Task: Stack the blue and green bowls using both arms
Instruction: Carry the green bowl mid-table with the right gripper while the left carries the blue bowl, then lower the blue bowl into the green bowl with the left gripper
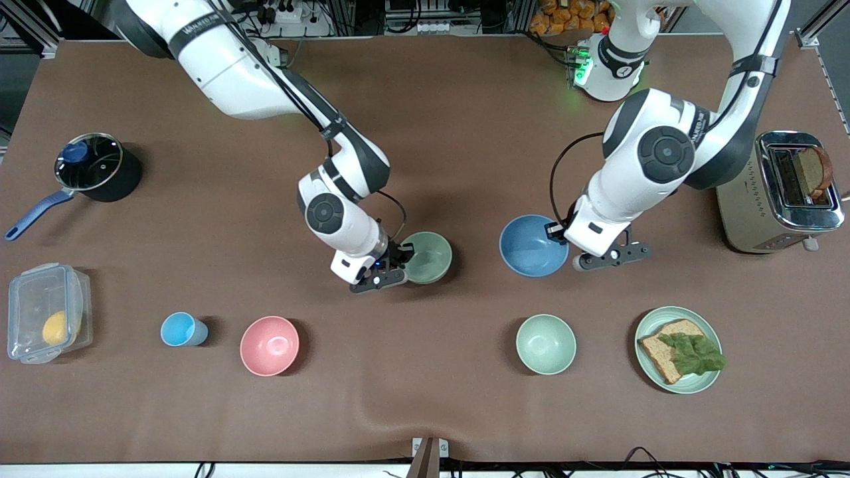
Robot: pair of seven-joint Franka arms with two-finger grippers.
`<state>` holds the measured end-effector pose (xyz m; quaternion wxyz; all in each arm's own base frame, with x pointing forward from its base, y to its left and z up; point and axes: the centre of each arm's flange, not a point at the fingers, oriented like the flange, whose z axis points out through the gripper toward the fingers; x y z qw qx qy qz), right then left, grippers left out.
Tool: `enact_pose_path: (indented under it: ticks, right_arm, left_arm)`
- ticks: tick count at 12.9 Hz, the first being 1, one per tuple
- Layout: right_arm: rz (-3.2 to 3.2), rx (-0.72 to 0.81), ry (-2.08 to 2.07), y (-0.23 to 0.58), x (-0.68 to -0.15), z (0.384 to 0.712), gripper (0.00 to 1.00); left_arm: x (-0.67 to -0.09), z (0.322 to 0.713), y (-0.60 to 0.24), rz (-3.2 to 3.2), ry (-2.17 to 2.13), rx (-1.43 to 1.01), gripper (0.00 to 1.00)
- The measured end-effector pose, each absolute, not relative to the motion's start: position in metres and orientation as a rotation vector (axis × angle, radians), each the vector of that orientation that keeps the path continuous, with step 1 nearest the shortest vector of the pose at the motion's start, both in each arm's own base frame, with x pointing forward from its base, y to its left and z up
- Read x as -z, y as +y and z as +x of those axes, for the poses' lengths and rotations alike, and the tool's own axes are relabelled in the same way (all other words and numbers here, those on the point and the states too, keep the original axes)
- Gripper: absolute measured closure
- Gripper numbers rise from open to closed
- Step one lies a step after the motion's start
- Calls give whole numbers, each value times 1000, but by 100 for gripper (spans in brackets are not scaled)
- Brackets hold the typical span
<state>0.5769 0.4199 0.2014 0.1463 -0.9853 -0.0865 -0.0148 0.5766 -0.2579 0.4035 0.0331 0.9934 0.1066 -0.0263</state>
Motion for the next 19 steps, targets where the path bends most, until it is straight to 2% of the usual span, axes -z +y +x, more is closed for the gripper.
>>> enact_pose_path:
  ticks: [2,3,9,11,14,19]
  right_arm:
    - [-2829,55,-201,425,-196,577,95]
    - [-2830,55,-149,425,-198,580,89]
    - [-2795,33,321,421,-234,599,19]
    - [-2763,34,515,397,-253,617,0]
    - [-2692,-11,846,353,-256,641,0]
    - [-2549,-130,1280,361,-225,632,0]
  left_arm:
    - [-397,577,-269,3016,372,128,96]
    - [-396,577,-272,2979,396,162,96]
    - [-397,574,-286,2918,418,209,96]
    - [-393,574,-292,2913,436,221,96]
    - [-387,576,-310,2897,474,240,96]
    - [-369,577,-343,2860,512,233,96]
